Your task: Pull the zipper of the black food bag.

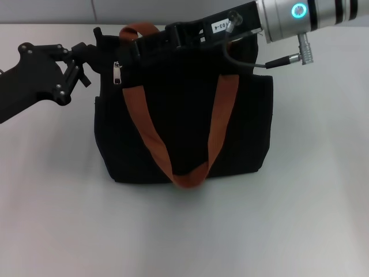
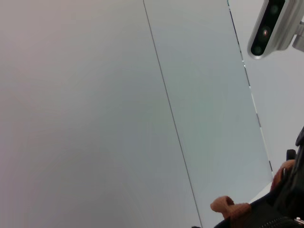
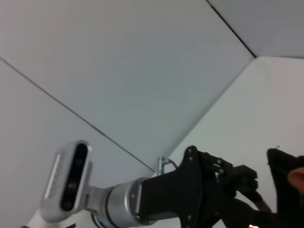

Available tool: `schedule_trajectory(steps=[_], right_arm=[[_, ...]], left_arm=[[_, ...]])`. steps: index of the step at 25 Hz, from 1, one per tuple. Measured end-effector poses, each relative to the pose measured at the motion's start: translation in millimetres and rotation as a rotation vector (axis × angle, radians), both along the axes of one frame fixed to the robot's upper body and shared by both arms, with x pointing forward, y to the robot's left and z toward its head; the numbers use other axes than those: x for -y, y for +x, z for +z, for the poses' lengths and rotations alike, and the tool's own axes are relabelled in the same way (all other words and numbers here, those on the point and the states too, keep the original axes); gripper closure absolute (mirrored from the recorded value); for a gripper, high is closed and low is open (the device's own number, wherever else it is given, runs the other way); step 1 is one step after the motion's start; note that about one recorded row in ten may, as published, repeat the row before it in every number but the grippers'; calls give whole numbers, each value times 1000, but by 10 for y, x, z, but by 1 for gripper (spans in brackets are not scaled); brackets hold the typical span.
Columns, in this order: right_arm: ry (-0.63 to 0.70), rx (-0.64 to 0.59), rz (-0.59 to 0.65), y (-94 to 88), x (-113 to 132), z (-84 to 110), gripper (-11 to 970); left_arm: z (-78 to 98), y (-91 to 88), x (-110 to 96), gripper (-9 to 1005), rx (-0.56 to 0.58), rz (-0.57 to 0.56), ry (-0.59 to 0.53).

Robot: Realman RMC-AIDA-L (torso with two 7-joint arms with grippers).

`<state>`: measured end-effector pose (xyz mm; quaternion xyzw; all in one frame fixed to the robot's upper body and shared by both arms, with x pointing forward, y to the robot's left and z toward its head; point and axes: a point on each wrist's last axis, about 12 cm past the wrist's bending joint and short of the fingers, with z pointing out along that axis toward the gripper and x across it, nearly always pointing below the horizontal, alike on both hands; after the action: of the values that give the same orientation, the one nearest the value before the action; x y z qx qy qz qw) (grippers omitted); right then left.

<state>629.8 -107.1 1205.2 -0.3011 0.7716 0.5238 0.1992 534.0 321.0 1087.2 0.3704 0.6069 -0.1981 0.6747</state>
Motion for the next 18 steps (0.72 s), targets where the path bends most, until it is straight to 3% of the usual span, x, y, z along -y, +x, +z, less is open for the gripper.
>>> schedule_trajectory(steps=[9,16,18], right_arm=[[-40,-23,-25,4,-118,-58,223],[-63,-23,-36,19,-179,-67,454],[-69,-21,-37,22,-190,-69,455]], left_arm=[[-1,-4,8,972,1,-1,-5],[22,2,19,972,15,2,-25],[29,3,20,972,18,2,-30]])
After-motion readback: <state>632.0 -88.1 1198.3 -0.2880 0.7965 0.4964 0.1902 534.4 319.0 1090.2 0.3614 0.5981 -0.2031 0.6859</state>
